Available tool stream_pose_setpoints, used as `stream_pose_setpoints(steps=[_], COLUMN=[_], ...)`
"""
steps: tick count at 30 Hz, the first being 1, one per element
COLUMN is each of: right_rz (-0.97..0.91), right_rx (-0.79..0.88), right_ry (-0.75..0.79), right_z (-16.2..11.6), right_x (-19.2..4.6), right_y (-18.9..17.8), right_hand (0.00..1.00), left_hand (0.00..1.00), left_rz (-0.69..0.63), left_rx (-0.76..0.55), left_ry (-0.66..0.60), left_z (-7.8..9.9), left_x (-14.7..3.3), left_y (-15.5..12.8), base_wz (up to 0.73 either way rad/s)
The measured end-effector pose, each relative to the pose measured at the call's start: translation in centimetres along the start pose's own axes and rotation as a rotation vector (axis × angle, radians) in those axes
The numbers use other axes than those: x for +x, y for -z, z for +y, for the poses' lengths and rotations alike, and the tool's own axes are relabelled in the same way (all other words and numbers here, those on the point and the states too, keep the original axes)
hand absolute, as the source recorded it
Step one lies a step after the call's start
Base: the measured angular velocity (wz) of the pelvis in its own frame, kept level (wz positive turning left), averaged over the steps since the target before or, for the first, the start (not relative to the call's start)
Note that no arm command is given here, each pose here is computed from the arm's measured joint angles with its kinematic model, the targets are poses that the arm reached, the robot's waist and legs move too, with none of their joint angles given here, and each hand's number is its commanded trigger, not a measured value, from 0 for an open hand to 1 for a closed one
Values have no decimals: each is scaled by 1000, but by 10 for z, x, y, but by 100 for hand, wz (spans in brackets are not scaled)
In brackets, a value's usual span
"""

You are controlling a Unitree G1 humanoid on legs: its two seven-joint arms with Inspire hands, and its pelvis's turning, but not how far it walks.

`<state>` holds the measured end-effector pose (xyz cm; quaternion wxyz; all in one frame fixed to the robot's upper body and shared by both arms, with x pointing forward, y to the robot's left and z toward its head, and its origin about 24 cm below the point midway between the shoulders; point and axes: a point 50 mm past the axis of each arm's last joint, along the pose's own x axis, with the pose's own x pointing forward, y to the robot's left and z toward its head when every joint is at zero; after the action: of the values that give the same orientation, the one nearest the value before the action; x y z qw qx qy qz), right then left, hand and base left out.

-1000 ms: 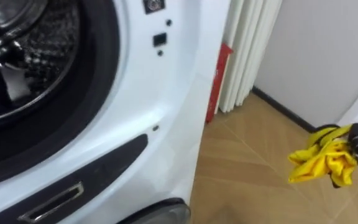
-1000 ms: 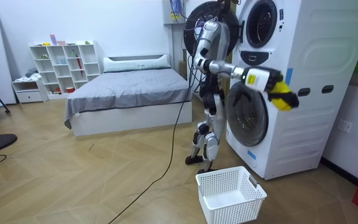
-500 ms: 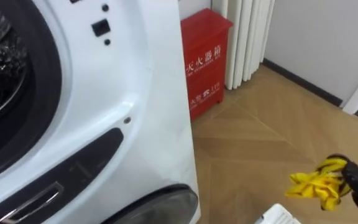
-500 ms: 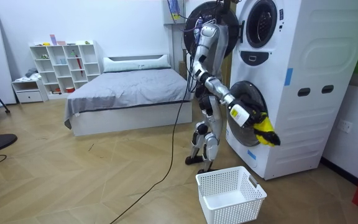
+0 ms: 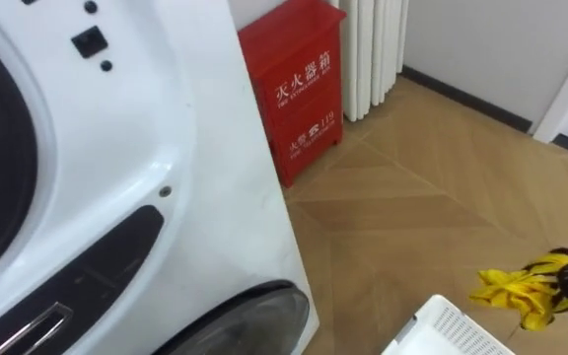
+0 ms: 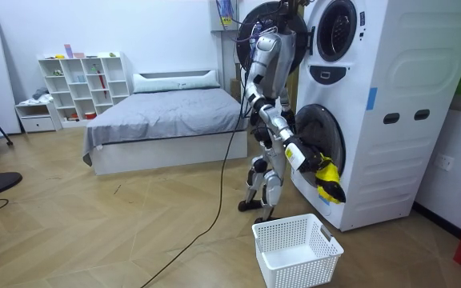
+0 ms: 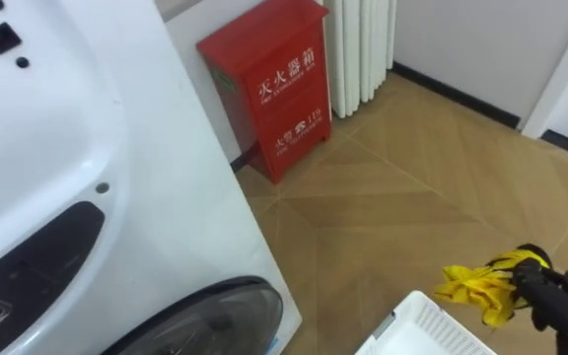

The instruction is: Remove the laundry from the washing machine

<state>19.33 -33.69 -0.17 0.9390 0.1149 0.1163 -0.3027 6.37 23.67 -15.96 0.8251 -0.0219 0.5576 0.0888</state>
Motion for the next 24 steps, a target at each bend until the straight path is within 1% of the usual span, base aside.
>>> stream_pose_setpoints(steps=[1, 2, 4, 18, 24], right_rz=[-1, -4, -2, -1, -34], right_rx=[0, 1, -3, -20, -18], right_ry=[3, 9, 15, -22, -55], right_z=[0, 0, 0, 5, 9], right_x=[0, 0, 0, -2, -6], right_y=[0, -1, 0, 3, -3], right_hand=[10, 5, 0, 0, 0], left_hand=[0, 0, 0, 0, 0], left_rz=[-5, -12, -12, -5, -2], left_rx=[-7, -7, -6, 35, 34], left_ry=[7, 13, 15, 41, 43], left_z=[-1, -2, -2, -9, -10], left_x=[0, 0, 0, 1, 1], left_y=[-1, -3, -3, -2, -1], base_wz=[0, 0, -2, -3, 0])
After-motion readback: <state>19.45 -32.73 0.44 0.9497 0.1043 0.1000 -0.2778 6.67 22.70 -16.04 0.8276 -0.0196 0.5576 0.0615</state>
